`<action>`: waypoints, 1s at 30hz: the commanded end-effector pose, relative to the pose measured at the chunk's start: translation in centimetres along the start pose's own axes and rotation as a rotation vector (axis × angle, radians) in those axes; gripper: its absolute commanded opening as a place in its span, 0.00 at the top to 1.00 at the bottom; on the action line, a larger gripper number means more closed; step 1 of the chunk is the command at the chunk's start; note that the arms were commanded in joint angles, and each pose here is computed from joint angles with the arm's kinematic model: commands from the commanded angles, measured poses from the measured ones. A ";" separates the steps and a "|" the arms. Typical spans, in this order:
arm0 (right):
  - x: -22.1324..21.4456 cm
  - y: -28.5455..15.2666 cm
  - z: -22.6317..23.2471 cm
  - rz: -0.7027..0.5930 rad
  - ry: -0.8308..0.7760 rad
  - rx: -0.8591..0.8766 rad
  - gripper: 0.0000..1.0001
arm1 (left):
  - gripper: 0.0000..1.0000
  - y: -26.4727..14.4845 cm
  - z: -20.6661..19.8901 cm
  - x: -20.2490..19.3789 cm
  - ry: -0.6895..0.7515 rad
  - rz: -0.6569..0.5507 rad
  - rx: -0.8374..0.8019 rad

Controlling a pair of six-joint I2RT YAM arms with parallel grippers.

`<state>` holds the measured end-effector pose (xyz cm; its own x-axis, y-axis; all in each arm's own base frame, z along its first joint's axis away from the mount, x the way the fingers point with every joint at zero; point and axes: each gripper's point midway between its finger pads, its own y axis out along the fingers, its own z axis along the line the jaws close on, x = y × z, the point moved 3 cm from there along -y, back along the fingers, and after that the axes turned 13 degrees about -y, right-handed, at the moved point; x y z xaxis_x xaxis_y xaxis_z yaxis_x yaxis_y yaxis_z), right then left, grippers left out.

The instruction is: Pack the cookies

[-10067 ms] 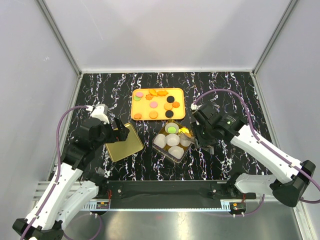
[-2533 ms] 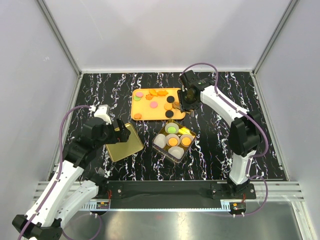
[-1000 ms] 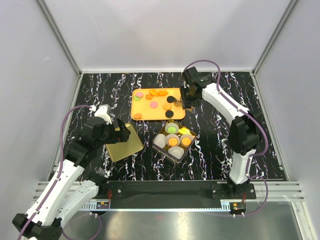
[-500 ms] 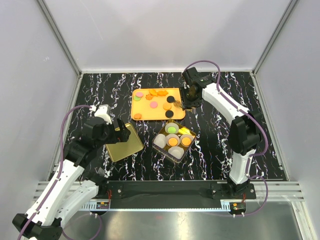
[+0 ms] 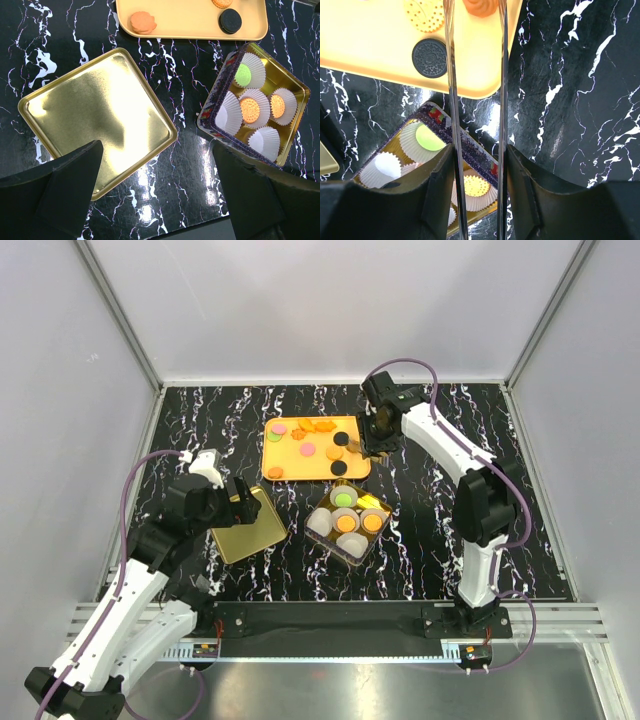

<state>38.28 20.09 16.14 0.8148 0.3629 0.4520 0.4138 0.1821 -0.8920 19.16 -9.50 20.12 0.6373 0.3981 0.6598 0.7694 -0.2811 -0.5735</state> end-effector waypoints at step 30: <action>1.4 -1.3 -0.2 -0.025 -0.070 -0.094 0.49 | 0.01 0.1 -0.3 0.6 -0.001 -0.032 -0.010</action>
<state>37.89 19.91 15.81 0.8101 0.4103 0.4187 0.4112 0.1112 -0.9047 19.16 -9.51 20.12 0.6372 0.3980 0.6600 0.7695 -0.2815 -0.5732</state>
